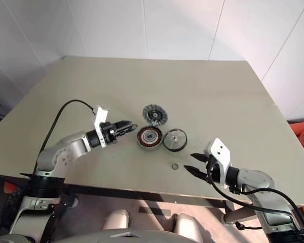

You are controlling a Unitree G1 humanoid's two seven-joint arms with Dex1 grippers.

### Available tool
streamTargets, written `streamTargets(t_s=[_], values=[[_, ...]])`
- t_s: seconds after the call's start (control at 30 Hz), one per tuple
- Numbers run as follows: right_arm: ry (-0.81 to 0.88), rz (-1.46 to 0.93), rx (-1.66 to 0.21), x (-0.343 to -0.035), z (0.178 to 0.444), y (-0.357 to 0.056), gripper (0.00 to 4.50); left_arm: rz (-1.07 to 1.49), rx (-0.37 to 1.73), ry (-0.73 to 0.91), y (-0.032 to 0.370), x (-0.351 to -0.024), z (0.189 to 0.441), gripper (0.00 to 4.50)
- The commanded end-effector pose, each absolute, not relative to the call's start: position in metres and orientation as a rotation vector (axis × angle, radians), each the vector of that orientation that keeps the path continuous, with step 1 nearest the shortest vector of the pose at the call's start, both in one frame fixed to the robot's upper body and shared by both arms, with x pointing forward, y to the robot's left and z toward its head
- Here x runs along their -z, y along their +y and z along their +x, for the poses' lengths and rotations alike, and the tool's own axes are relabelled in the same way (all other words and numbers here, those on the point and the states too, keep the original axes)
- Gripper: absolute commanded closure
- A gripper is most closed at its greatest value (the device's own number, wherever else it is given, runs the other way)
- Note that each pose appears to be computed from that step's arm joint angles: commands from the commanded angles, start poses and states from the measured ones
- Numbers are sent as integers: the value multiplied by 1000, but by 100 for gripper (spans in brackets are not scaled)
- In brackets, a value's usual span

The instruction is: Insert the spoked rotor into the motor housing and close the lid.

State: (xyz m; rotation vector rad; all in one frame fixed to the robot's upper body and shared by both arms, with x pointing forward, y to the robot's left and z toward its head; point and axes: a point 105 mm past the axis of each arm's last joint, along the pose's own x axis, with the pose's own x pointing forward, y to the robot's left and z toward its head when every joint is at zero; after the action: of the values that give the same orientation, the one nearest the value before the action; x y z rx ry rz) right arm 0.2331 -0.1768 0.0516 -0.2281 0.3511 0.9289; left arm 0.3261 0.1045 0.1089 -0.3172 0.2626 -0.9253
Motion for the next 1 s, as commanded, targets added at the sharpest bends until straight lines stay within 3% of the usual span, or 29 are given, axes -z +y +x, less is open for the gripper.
streamTargets(t_s=[0.03, 0.4, 0.6, 1.0], values=[[339, -254, -914, -48, 235, -174, 198, -312, 945, 206, 101, -128, 328, 215], [283, -189, -950, -52, 217, -140, 198, -288, 952, 239, 101, -126, 330, 215], [303, -158, -934, -43, 224, -165, 198, -277, 952, 240, 101, -128, 331, 215], [227, -175, -967, -72, 233, -192, 198, -268, 894, 248, 117, -125, 323, 215]])
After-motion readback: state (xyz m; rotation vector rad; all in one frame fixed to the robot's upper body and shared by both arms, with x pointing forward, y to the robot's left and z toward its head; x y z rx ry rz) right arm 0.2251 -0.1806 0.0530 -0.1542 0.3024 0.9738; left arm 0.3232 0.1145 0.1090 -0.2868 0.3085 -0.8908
